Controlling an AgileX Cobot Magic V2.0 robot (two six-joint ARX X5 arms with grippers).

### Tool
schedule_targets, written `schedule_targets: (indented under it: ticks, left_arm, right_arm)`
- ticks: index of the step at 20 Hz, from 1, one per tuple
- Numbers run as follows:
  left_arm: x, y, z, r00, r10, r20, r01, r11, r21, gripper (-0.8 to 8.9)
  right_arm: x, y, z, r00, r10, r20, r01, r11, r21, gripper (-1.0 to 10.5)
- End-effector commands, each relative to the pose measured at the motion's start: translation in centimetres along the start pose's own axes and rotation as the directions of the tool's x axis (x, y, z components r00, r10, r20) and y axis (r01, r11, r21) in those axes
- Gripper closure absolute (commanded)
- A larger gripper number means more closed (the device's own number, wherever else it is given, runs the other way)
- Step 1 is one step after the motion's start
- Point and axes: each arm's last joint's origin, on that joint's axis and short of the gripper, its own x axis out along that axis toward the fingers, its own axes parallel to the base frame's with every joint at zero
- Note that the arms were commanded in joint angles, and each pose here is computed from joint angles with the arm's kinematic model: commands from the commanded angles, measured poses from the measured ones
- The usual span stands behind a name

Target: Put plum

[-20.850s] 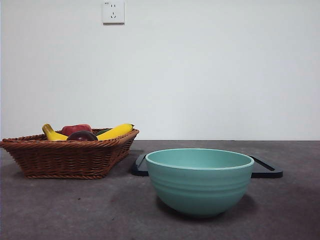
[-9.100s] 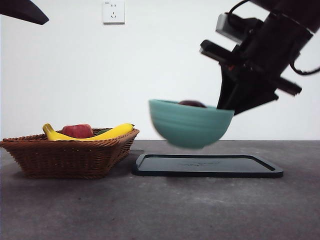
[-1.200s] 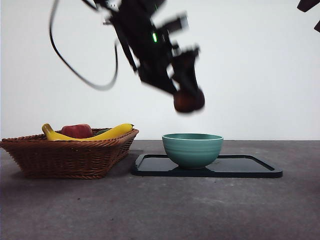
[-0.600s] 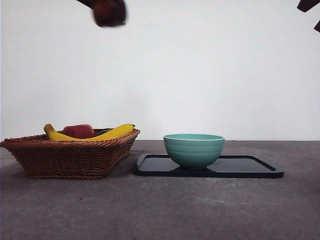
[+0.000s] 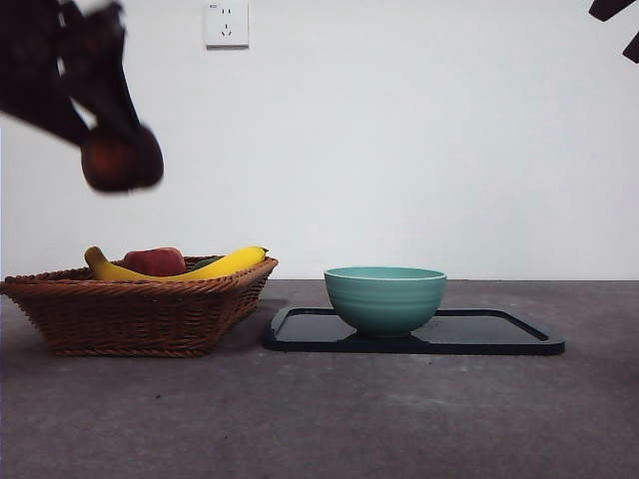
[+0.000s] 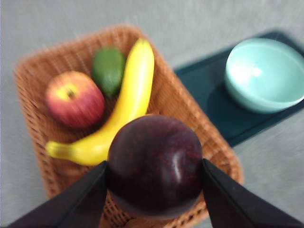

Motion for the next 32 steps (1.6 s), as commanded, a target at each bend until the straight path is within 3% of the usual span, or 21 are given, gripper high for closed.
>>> schedule_targets:
  ticks: [1,8,14,21,25,32]
  left_arm:
    - [2.2,0.3,-0.1,1.000,-0.005,-0.010,0.005,1.000,0.023,6.00]
    - [8.5,1.1,-1.9,0.995,-0.019,-0.096,0.020,1.000,0.013,6.00]
    - [11.2,1.3,-3.6,0.983,-0.035,-0.181,0.036,0.999,0.002,5.96]
    - [11.6,1.2,-3.8,0.980,-0.039,-0.195,0.036,0.999,-0.019,4.07]
    - [10.7,0.9,-3.0,0.986,-0.039,-0.160,0.039,0.999,-0.007,4.06]
    - [5.1,-0.1,0.0,0.999,-0.032,0.007,0.032,0.999,-0.014,4.08]
  right_arm:
    - [0.0,0.1,0.2,1.000,0.006,0.008,-0.006,1.000,0.004,7.2]
    - [0.0,0.1,0.2,1.000,0.006,0.008,-0.006,1.000,0.004,7.2]
    - [0.0,0.1,0.3,1.000,0.006,0.010,-0.006,1.000,0.004,7.2]
    - [0.0,0.1,0.4,1.000,0.007,0.020,-0.007,1.000,0.000,7.2]
    - [0.0,0.1,0.4,1.000,0.007,0.020,-0.007,1.000,0.000,7.2]
    - [0.0,0.1,0.4,1.000,0.007,0.020,-0.007,1.000,0.000,7.2]
